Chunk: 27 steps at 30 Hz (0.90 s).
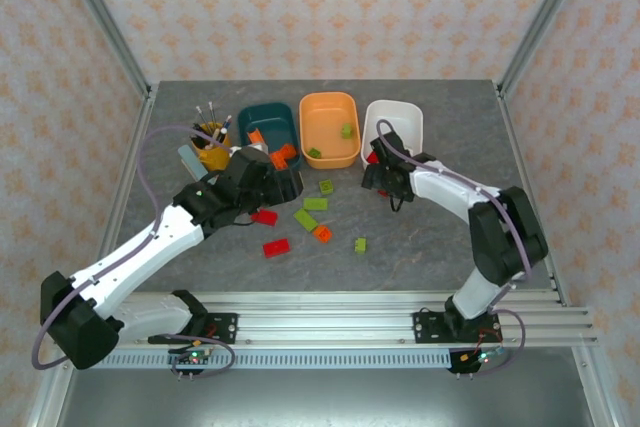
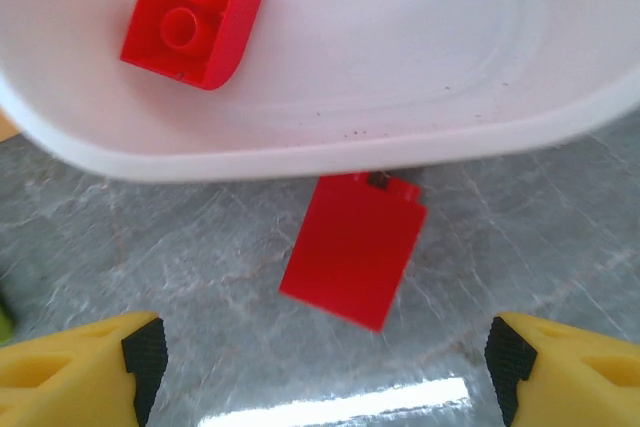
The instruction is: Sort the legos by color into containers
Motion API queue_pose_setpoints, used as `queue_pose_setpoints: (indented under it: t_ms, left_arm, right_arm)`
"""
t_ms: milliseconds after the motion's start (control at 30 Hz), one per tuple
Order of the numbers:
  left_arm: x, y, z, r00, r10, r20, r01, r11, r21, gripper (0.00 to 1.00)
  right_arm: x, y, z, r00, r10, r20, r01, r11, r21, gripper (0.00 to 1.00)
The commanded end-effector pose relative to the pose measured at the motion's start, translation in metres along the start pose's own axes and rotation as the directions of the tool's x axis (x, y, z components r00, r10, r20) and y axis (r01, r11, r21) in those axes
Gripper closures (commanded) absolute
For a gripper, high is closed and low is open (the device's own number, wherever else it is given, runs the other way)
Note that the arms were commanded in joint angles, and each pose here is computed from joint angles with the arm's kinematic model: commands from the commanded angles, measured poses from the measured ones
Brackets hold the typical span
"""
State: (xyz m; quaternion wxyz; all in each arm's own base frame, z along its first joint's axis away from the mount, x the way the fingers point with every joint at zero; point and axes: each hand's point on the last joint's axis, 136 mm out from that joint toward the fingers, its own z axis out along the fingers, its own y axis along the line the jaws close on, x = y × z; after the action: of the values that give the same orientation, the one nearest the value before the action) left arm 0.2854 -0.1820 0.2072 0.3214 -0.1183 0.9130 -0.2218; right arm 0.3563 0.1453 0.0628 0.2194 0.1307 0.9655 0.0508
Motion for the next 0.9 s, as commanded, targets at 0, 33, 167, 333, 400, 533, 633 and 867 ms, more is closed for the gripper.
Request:
queue_pose_setpoints:
  t_ms: [0, 33, 167, 333, 400, 533, 633, 867]
  left_arm:
    - [-0.008, -0.010, -0.002, 0.998, -0.024, 0.050, 0.022, 0.999, 0.042, 0.13]
    - [-0.009, -0.011, -0.003, 0.998, -0.027, 0.054, 0.024, 0.999, 0.044, 0.13]
    - [-0.011, -0.015, -0.006, 0.997, -0.028, 0.065, 0.025, 0.998, 0.052, 0.13]
    - [-0.009, -0.018, -0.010, 0.998, -0.019, 0.063, 0.016, 0.998, 0.060, 0.13]
    - [-0.008, -0.017, -0.010, 0.998, -0.019, 0.061, 0.015, 0.998, 0.062, 0.13]
    - [-0.005, -0.017, -0.009, 0.999, -0.015, 0.052, 0.012, 0.998, 0.066, 0.13]
    - [-0.005, -0.017, -0.009, 0.999, -0.015, 0.048, 0.012, 0.998, 0.067, 0.13]
    - [-0.009, -0.023, -0.013, 0.998, -0.006, 0.056, 0.001, 0.997, 0.077, 0.13]
  right_arm:
    - [-0.016, 0.006, 0.010, 0.998, 0.034, 0.045, -0.034, 0.999, -0.007, 0.15]
    - [-0.015, 0.002, 0.015, 0.998, 0.047, 0.038, -0.047, 0.999, 0.007, 0.15]
    - [-0.014, -0.005, 0.029, 0.997, 0.070, 0.024, -0.070, 0.997, 0.025, 0.20]
    - [-0.016, -0.002, 0.036, 0.999, 0.038, 0.032, -0.038, 0.999, 0.016, 0.32]
    - [-0.016, -0.001, 0.039, 0.999, 0.026, 0.029, -0.027, 0.999, 0.018, 0.40]
    - [-0.013, -0.002, 0.041, 1.000, 0.012, 0.014, -0.013, 1.000, 0.021, 0.52]
    - [-0.010, -0.002, 0.037, 1.000, 0.019, 0.004, -0.019, 1.000, 0.015, 0.64]
    - [0.003, 0.002, 0.003, 0.999, 0.042, -0.011, -0.042, 0.998, -0.043, 0.75]
